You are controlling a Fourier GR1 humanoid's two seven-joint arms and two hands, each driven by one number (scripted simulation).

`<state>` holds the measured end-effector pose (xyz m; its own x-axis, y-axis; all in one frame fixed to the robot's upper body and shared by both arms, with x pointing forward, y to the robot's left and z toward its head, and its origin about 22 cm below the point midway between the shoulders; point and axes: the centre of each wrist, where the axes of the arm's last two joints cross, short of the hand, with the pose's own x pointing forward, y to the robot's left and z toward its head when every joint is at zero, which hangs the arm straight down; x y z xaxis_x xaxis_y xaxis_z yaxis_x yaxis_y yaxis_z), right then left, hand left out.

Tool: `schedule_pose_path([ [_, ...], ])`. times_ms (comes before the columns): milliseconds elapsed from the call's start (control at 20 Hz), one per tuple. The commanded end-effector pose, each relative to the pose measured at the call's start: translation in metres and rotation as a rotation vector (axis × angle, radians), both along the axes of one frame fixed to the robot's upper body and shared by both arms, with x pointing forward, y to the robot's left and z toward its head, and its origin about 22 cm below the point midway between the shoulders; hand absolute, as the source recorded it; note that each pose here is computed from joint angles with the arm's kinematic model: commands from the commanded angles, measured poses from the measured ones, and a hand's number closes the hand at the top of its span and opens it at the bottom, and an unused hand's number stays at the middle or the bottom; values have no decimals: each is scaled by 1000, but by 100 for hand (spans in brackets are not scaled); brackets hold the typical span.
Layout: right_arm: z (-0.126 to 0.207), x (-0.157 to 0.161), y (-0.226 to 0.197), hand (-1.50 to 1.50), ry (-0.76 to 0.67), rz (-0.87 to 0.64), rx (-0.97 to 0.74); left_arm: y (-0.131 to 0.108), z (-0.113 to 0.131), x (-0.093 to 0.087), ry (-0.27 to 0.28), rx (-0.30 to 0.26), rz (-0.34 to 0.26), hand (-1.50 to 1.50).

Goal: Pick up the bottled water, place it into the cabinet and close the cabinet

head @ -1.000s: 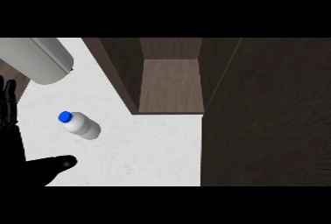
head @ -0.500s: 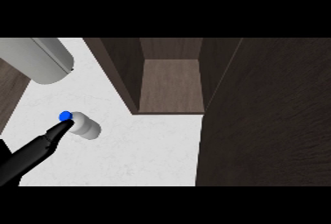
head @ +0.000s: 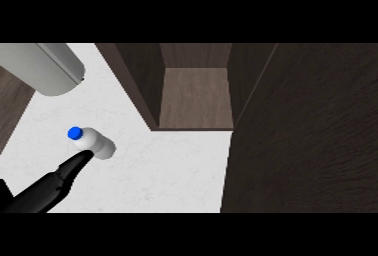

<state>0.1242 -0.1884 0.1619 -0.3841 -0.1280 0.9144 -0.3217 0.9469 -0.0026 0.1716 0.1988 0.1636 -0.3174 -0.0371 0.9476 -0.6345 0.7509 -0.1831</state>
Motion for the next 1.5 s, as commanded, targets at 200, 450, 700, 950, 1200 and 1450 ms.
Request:
schedule_pose_path([
  [200, 8, -28, 12, -150, 3, -5, 5, -1, 25, -22, -27, -4, 53, -150],
  [450, 16, -18, 22, -150, -10, -29, -4, -5, 10, -21, 30, 19, 51, -150],
  [700, 29, -23, 14, -150, -24, -59, 6, 6, 9, -9, 56, 12, 58, -150],
  [950, 26, -33, 13, -150, -25, -37, -4, 11, -4, -8, 98, 10, 48, -150],
  [1200, 15, -34, 24, -150, -25, -22, -12, 13, -10, 12, 118, 23, 68, -150],
  [1450, 9, -37, 22, -150, -14, -30, -19, 33, -30, 12, 149, 41, 79, -150],
])
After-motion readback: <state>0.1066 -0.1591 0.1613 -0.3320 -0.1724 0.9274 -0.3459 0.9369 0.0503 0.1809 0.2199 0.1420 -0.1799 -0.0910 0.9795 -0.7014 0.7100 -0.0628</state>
